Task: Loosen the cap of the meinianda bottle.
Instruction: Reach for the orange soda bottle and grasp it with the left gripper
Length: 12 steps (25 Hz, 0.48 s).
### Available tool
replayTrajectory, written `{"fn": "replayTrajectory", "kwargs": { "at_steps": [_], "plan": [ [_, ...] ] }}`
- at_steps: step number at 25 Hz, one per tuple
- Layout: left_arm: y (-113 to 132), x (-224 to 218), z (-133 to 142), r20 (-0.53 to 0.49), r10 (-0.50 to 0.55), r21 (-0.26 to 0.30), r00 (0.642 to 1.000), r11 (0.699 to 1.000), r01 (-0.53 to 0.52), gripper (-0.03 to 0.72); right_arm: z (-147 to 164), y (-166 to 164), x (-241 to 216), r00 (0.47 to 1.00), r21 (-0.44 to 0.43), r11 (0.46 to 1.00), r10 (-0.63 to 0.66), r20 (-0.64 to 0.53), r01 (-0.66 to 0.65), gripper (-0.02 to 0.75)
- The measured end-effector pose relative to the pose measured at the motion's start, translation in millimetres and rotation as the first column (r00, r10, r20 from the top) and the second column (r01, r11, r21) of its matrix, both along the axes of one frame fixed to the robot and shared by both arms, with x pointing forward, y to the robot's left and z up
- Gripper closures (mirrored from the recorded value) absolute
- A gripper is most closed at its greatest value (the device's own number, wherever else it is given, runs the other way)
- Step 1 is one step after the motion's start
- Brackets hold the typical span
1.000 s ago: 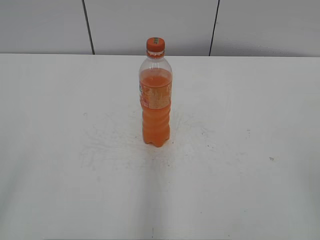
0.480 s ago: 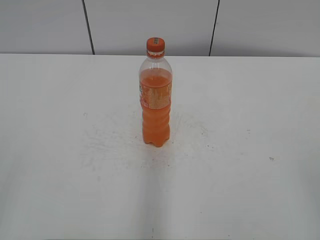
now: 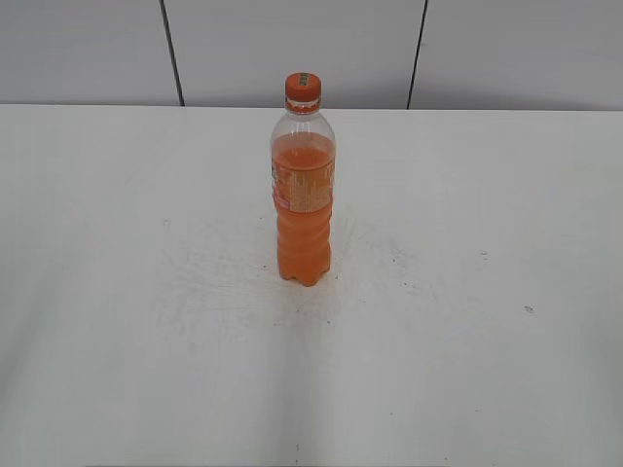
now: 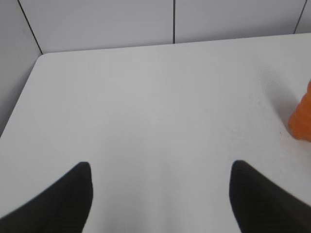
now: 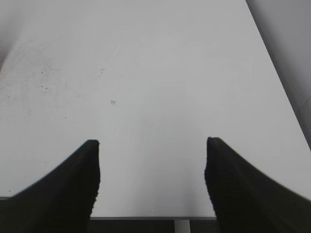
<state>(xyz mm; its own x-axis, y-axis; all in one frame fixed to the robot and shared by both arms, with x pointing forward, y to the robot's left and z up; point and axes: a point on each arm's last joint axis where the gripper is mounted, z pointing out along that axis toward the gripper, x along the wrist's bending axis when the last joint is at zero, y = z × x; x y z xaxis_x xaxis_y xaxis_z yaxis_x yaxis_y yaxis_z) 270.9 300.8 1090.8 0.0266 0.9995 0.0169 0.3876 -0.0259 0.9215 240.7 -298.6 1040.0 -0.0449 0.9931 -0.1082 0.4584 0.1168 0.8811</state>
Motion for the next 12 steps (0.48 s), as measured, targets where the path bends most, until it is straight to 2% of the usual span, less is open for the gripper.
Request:
{"fn": "replayTrajectory", "kwargs": {
  "at_steps": [3,12],
  "plan": [
    [-0.4,19.9,9.0,0.066,0.0,-0.001,0.998,1.0,0.0,0.155,0.0,0.0,0.0,1.0,0.0,1.0,0.0,0.0,0.0,0.228],
    [0.2,87.6,29.6,0.286,-0.017,0.09,0.958,0.996,-0.009,0.167,0.0,0.0,0.0,1.0,0.0,1.0,0.0,0.0,0.0,0.228]
  ]
}}
